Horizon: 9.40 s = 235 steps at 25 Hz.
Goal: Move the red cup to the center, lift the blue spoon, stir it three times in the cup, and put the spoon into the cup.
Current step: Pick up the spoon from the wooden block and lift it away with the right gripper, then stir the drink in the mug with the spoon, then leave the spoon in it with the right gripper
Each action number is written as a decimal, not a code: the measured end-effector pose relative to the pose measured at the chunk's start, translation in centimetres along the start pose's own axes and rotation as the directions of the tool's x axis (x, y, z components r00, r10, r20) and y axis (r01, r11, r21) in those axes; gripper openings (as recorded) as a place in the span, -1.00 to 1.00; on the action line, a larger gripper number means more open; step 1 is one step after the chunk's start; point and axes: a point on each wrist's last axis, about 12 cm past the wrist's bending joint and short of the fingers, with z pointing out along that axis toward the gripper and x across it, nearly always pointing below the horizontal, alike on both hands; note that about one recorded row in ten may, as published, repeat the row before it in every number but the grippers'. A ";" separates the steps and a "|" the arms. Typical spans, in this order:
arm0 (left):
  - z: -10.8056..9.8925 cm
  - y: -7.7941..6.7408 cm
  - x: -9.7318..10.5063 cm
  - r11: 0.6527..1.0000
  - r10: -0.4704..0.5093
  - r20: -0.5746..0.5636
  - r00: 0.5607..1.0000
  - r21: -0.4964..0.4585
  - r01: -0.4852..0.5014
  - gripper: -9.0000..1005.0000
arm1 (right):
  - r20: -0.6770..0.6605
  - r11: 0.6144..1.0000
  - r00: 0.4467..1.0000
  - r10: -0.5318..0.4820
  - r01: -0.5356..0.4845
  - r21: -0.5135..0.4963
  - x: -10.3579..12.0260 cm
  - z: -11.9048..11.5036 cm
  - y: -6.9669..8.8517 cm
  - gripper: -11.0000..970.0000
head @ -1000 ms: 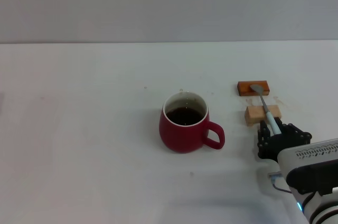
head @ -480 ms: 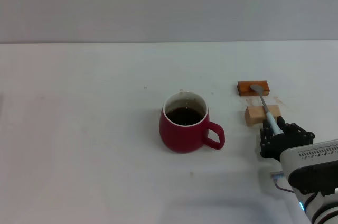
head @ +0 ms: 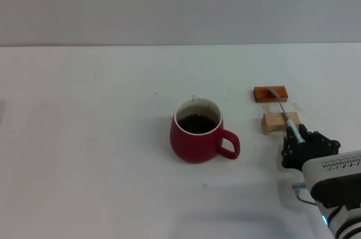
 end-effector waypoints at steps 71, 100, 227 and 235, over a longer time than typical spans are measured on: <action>-0.4 0.7 -0.1 1.000 -0.026 0.005 1.000 -0.018 0.026 0.71 | 0.039 0.999 0.998 -0.046 0.046 0.016 -0.9 -0.1 0.3 -0.66; -0.5 0.9 -0.1 1.000 -0.022 0.003 1.000 -0.020 0.022 0.71 | 0.183 1.000 0.983 0.003 -0.006 0.016 -8.1 -3.4 1.9 -0.66; 0.8 -0.3 -0.1 1.000 -0.027 0.000 1.000 0.007 0.027 0.71 | -0.175 0.737 0.944 -0.279 0.093 -0.669 -28.3 -3.0 -2.3 -0.66; 1.0 -0.5 0.0 1.000 -0.027 -0.010 1.000 0.011 0.027 0.71 | -0.279 0.702 0.887 -0.368 0.069 -0.709 -28.3 -1.4 -2.2 -0.66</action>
